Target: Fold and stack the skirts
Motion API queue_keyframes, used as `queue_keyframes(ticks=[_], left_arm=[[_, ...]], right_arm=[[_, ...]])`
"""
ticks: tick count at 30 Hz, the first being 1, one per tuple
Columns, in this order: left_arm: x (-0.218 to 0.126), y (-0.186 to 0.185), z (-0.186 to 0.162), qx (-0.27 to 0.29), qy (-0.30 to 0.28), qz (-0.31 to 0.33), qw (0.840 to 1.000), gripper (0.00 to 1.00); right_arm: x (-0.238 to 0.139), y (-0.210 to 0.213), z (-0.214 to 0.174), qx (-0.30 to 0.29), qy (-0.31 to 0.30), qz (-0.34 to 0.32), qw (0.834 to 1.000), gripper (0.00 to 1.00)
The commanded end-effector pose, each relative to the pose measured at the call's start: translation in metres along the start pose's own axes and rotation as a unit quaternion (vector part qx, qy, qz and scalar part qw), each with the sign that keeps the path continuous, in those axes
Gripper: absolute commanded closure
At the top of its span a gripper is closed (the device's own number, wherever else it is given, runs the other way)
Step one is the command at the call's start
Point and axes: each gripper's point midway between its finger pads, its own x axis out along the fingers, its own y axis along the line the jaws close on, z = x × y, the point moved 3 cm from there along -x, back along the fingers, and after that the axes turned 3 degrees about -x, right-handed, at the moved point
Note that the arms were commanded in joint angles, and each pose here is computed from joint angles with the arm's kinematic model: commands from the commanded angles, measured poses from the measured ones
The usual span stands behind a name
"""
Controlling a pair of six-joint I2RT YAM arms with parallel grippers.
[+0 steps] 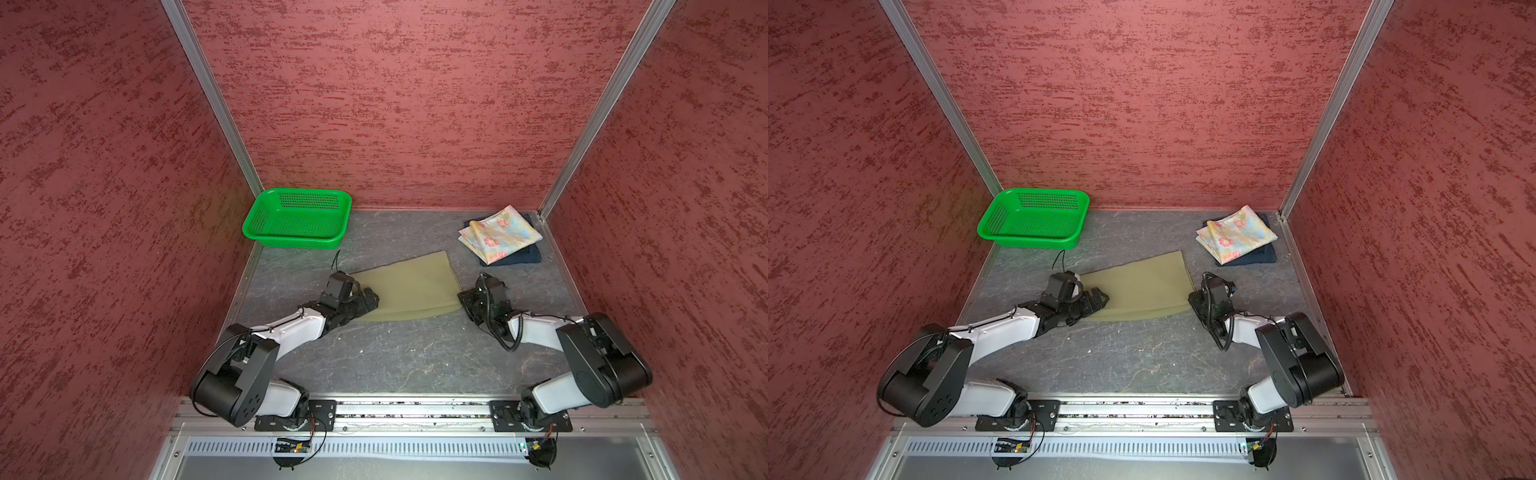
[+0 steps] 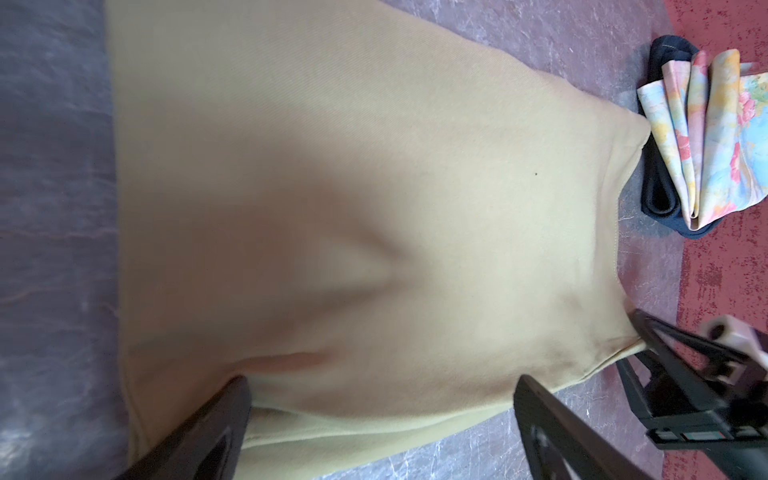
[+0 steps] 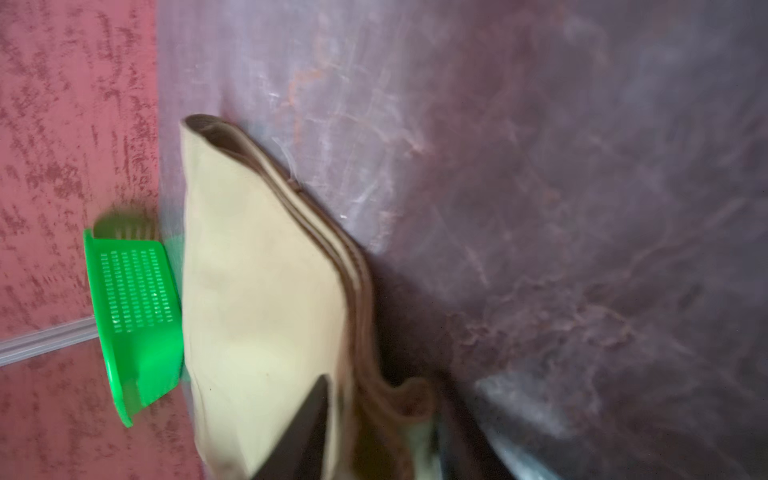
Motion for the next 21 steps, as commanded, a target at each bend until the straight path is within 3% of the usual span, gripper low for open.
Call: queue_keyframes(ticks=[1,3,10,16,21], left_arm=[[0.001,0.042,-0.023,-0.020,0.049,0.079,0.995,0.00],[0.002,0.045,-0.023,-0.026,0.051,0.082,0.995,0.00],[0.011,0.053,-0.024,-0.048,0.060,0.075,0.994,0.00],[0.021,0.052,-0.025,-0.054,0.069,0.069,0.994,0.00],[0.024,0.054,-0.027,-0.053,0.072,0.071,0.993,0.00]], right_arm=[[0.001,-0.010,0.002,0.004,-0.003,-0.027,1.000,0.89],[-0.004,0.001,0.011,-0.040,-0.021,-0.029,0.999,1.00],[-0.026,0.043,0.029,-0.173,-0.047,-0.025,0.983,1.00],[-0.031,0.090,0.016,-0.285,-0.044,-0.018,0.957,1.00],[-0.038,0.118,0.009,-0.331,-0.052,-0.006,0.942,1.00]])
